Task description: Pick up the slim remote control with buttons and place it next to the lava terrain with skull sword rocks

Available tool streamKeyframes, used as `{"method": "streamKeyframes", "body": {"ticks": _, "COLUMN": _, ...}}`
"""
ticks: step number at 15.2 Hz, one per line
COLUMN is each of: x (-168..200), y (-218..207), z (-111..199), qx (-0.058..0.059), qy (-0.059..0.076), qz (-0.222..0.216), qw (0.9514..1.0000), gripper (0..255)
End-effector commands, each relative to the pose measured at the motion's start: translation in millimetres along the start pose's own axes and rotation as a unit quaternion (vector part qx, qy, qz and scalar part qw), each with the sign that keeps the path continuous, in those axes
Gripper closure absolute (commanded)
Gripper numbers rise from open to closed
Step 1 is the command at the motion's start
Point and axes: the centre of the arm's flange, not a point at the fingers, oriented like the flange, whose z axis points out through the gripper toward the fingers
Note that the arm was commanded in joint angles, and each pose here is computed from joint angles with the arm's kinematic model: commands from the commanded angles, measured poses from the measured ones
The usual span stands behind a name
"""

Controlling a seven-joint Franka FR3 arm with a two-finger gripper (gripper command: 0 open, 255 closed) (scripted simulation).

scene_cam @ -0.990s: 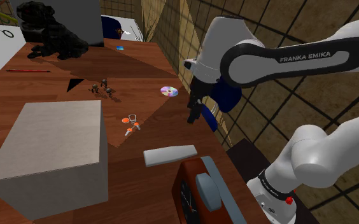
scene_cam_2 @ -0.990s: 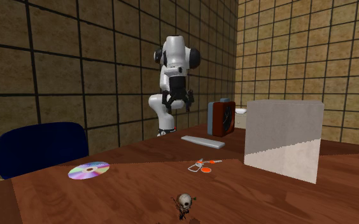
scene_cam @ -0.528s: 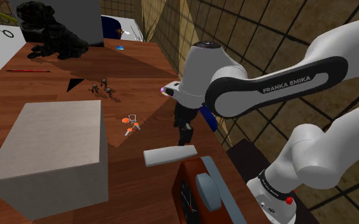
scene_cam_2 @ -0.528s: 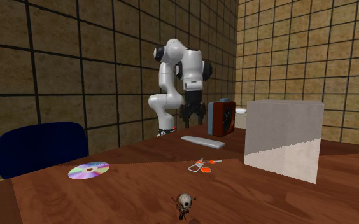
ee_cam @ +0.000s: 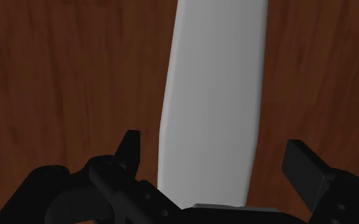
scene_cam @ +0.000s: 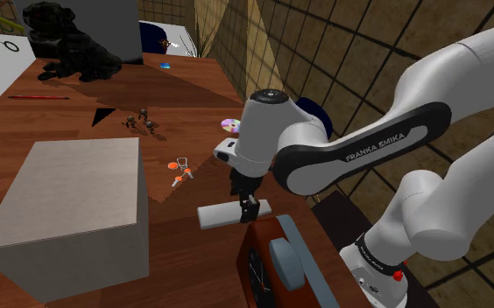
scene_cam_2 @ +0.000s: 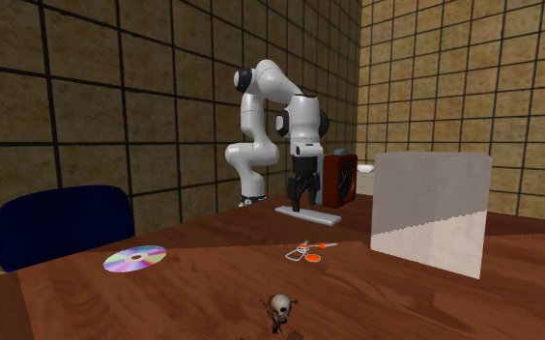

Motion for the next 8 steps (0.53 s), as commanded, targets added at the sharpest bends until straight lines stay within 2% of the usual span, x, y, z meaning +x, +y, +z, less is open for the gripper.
{"method": "streamKeyframes", "body": {"ticks": 1, "x": -0.1, "y": 0.6, "z": 11.2, "qx": 0.0, "qy": 0.0, "qz": 0.0, "qw": 1.0, "gripper": 0}}
{"method": "streamKeyframes", "body": {"ticks": 8, "x": -0.1, "y": 0.6, "z": 19.5, "qx": 0.0, "qy": 0.0, "qz": 0.0, "qw": 1.0, "gripper": 0}}
